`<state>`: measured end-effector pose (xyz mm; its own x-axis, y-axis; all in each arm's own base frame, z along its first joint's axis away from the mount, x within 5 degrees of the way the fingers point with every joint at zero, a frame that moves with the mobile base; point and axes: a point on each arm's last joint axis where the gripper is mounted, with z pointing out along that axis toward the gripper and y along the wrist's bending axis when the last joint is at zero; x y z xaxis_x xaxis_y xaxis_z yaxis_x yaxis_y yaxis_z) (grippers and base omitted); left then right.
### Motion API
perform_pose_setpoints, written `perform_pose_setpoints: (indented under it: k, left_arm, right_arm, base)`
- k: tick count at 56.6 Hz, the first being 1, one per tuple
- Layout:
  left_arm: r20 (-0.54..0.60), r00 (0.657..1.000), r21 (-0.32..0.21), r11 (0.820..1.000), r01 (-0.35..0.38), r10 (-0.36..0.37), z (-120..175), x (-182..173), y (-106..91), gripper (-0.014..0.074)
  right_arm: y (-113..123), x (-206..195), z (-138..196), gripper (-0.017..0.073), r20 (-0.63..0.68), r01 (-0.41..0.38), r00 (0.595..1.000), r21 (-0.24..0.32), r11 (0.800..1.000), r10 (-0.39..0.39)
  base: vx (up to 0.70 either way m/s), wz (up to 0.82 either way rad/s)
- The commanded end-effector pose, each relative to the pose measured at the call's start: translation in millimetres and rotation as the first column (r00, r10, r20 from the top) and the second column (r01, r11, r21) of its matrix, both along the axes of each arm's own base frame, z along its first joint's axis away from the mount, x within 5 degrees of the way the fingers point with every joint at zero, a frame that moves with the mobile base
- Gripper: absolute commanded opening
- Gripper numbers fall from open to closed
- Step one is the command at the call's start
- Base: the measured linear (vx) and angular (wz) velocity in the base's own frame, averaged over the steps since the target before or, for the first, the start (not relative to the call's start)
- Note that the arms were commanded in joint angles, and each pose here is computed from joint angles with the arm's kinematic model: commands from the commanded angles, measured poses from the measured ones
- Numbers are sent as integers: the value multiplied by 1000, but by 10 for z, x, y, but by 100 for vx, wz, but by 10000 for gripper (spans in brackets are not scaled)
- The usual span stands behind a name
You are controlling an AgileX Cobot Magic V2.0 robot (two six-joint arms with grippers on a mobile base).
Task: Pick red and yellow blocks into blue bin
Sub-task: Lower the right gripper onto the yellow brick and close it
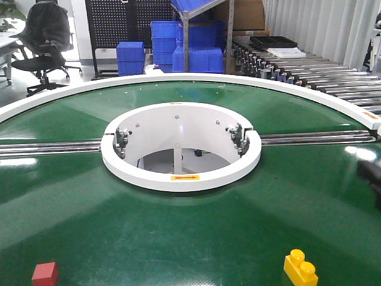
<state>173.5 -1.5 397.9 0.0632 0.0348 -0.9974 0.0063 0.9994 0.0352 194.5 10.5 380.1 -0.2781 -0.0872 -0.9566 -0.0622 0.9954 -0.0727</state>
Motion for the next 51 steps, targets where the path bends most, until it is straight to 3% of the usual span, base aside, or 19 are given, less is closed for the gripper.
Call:
perform_pose_setpoints:
  k: [1,11,24,51]
  left_arm:
    - [110,994,-16,1000,3,-1,199,-37,-7,587]
    - [100,995,-16,1000,4,-2,190,-36,-8,587]
    - [100,995,-16,1000,4,-2,190,-36,-8,587]
    - [74,997,-15,1000,7,-6,166,-30,-11,587]
  right_arm:
    - [-1,226,27,655,-122,14,992,-5,1000,-14]
    - [57,707,-356,580,-416,-21,909,-15,1000,13]
    - [163,1080,-882,573,-574,-93,813,42,995,100]
    - [181,1643,-1506,573,-657,-117,748,5,993,91]
  base:
    - [0,0]
    - [0,0]
    - [0,0]
    - [0,0]
